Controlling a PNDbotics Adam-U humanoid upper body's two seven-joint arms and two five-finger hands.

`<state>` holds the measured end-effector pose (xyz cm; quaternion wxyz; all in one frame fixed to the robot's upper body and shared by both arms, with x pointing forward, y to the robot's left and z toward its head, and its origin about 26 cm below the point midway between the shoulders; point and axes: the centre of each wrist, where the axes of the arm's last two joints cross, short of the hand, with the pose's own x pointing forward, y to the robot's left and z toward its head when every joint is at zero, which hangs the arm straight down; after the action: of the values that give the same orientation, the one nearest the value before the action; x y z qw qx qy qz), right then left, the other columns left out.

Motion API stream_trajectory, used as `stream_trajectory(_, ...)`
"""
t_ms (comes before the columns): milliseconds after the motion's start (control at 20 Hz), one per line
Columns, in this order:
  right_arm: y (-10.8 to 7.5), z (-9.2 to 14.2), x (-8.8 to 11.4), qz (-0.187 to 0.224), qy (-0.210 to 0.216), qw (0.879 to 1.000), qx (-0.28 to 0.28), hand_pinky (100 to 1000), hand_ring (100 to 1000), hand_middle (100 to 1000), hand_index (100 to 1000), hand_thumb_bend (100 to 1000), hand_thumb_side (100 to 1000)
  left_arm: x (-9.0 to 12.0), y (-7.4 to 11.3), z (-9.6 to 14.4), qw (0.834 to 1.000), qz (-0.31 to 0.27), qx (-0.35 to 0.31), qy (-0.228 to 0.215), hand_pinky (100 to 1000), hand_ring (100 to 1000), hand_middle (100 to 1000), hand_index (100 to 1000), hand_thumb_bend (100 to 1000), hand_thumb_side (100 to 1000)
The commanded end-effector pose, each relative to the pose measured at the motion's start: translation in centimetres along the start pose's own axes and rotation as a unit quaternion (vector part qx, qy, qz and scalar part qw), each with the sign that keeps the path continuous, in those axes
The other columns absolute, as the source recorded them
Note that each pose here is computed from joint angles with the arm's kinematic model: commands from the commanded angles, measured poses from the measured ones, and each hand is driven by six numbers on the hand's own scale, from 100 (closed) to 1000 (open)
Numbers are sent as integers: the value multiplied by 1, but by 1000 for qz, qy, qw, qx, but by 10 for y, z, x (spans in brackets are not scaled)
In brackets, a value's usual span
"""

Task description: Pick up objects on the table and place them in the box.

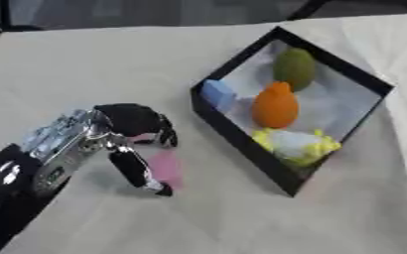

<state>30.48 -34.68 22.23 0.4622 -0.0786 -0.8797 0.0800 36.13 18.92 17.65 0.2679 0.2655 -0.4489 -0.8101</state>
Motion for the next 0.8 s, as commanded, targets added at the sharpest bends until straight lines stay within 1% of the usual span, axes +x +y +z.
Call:
stream_trajectory(50, -5, -2, 7, 13, -8, 1000, -1, 908, 738, 825, 914, 100, 523, -5, 2, 4, 1000, -11, -3, 9, 729, 663, 583, 765, 599, 690)
stream_trajectory(100, -5, -2, 6, 14, -8, 1000, -1, 908, 738, 825, 914, 100, 523, -4, 2, 3, 1000, -13, -6, 8, 727, 658, 579, 760, 597, 682)
stream_trajectory(300, -5, -2, 6, 14, -7, 1000, -1, 908, 738, 825, 914, 100, 523, -2, 2, 4, 1000, -20, -12, -1, 704, 611, 530, 717, 530, 561)
stream_trajectory(400, -6, -2, 6, 14, -7, 1000, -1, 908, 738, 825, 914, 100, 523, 0, 5, 6, 1000, -24, -8, -8, 697, 598, 506, 698, 477, 479)
stream_trajectory(450, -6, -2, 6, 14, -7, 1000, -1, 907, 738, 825, 914, 100, 523, 2, 7, 8, 1000, -25, -6, -11, 692, 589, 495, 691, 435, 410)
stream_trajectory(500, -6, -2, 6, 14, -6, 1000, -1, 907, 738, 825, 914, 100, 523, 3, 9, 10, 1000, -26, -3, -15, 691, 586, 492, 688, 405, 361)
stream_trajectory(550, -6, -1, 6, 15, -6, 1000, -2, 907, 738, 825, 914, 100, 523, 4, 11, 12, 999, -27, 0, -18, 687, 580, 484, 680, 355, 270)
stream_trajectory(650, -6, -1, 5, 15, -5, 1000, -2, 907, 737, 825, 914, 100, 523, 8, 16, 17, 999, -26, 8, -23, 682, 571, 468, 661, 271, 154)
stream_trajectory(700, -6, -1, 5, 15, -5, 1000, -2, 907, 737, 825, 914, 100, 523, 9, 19, 20, 999, -25, 14, -25, 680, 570, 464, 652, 250, 125)
stream_trajectory(800, -7, 0, 5, 16, -4, 1000, -2, 907, 737, 824, 914, 100, 523, 14, 25, 26, 999, -24, 28, -33, 679, 569, 458, 627, 213, 102)
